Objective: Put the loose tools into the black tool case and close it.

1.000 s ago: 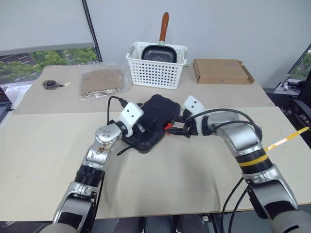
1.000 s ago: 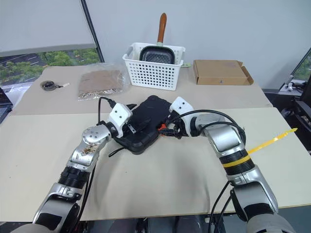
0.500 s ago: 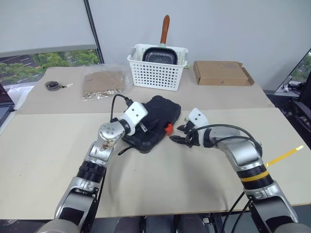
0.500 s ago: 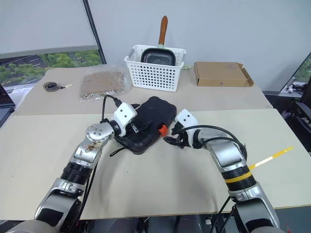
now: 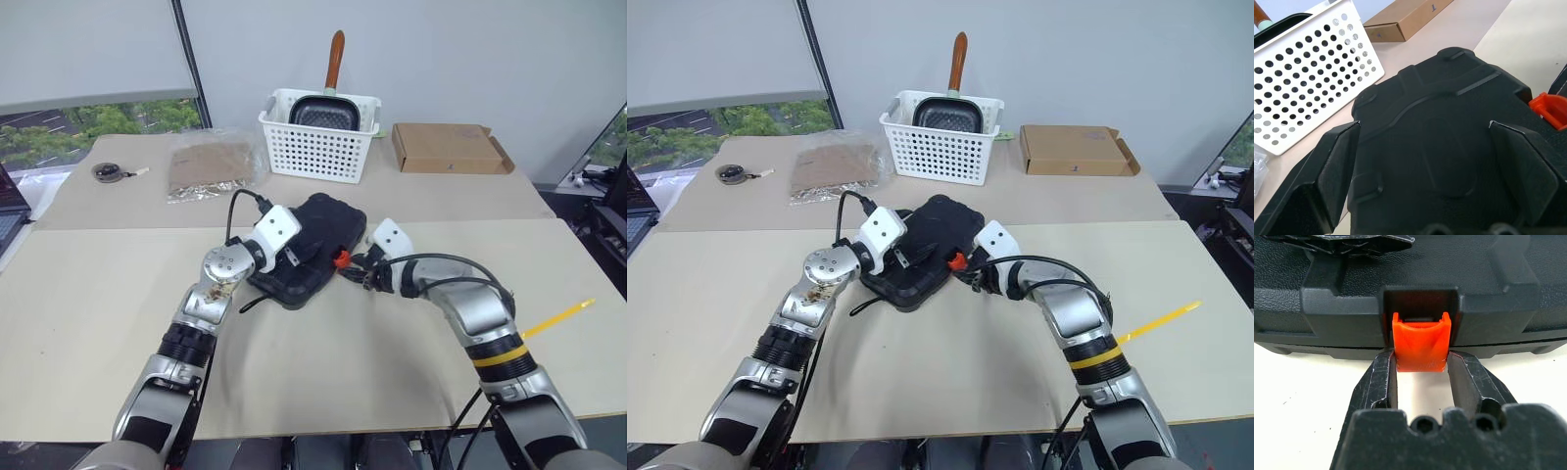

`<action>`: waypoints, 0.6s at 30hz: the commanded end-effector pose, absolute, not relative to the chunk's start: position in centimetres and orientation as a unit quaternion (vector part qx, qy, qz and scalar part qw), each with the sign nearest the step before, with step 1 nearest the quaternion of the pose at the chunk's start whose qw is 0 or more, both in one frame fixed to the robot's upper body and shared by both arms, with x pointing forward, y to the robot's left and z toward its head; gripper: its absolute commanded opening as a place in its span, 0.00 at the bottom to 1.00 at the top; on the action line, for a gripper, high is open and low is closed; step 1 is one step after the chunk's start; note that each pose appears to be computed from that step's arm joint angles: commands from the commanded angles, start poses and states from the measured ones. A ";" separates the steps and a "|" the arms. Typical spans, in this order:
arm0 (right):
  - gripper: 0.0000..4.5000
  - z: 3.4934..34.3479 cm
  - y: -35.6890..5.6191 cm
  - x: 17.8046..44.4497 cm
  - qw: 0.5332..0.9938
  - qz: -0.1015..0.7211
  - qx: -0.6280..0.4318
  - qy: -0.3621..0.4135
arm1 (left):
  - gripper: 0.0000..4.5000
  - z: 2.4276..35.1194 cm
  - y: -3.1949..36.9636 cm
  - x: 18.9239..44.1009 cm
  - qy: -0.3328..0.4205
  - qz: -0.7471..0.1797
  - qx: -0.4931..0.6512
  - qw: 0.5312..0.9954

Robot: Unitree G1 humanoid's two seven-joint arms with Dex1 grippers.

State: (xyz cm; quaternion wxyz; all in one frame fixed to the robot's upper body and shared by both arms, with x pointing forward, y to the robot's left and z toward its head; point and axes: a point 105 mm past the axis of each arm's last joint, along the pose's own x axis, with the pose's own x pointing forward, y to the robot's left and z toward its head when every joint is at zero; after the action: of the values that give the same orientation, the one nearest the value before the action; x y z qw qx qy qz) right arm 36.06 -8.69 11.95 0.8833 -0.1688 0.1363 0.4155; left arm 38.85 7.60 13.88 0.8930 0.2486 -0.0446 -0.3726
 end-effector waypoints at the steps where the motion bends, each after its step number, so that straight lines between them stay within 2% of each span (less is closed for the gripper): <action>1: 0.27 14.6 -7.6 36.5 0.884 0.425 -0.177 0.083 | 1.00 8.0 6.6 37.2 0.048 -0.422 0.263 0.866; 18: 0.27 15.6 -7.5 37.0 0.882 0.427 -0.189 0.062 | 1.00 7.3 6.1 36.6 0.052 -0.434 0.256 0.862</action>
State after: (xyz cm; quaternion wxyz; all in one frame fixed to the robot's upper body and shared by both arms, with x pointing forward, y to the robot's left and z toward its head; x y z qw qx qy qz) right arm 36.50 -8.30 12.09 0.8782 -0.1740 0.1316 0.4257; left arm 38.35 6.77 13.71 0.8871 0.2439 -0.0509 -0.3884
